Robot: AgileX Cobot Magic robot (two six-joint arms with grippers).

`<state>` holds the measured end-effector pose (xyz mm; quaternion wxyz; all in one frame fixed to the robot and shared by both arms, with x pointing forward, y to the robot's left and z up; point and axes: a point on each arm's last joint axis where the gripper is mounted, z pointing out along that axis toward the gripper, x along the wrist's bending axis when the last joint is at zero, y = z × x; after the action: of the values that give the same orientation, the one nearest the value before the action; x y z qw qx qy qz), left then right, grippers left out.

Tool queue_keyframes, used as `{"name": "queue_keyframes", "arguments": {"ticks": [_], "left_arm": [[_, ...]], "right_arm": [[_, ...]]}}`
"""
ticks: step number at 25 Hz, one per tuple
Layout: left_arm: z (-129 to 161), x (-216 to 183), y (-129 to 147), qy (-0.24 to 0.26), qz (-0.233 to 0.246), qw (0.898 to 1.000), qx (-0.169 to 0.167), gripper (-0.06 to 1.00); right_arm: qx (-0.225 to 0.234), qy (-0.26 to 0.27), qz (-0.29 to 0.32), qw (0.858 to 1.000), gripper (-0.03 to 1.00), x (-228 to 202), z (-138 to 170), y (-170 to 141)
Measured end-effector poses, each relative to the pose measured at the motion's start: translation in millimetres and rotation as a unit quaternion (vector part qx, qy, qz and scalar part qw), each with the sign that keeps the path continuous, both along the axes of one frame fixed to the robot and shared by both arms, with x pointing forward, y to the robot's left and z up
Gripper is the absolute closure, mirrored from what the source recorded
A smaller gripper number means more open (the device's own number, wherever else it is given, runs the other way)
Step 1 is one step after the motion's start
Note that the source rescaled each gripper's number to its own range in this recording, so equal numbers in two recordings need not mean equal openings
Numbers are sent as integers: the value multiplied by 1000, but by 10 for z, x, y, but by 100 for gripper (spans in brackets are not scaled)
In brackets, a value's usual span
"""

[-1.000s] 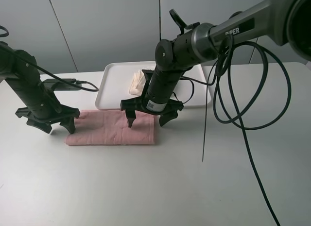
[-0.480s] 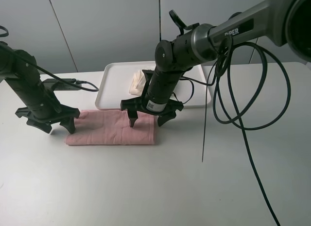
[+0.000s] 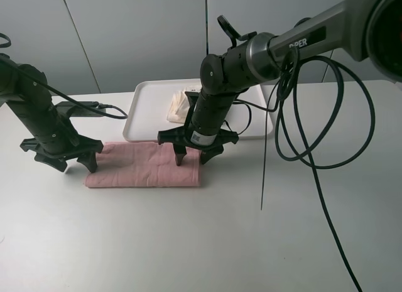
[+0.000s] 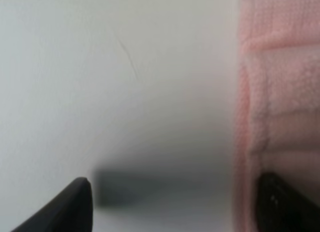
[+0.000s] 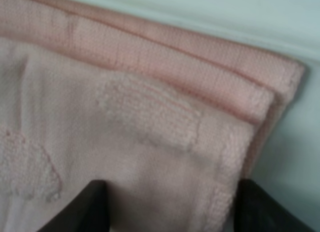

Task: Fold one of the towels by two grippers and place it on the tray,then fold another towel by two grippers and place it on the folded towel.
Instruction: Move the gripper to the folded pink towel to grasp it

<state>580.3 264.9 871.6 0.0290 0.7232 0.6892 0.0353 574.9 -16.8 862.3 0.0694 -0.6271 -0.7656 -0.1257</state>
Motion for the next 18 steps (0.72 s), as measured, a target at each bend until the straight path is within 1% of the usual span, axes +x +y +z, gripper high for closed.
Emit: {"name": "queue_keyframes", "arguments": {"ticks": [2,5,18], "left_arm": [[0,1,0,-1,-1,1000,0,9],[0,2,0,-1,-2,1000,0,9],[0,2,0,-1,-3,1000,0,9]], "right_arm": [[0,0,0,1000,40,0,0,0],[0,0,0,1000,41,0,0,0],[-1,2,7,1000,41,-17,-5,9]]}}
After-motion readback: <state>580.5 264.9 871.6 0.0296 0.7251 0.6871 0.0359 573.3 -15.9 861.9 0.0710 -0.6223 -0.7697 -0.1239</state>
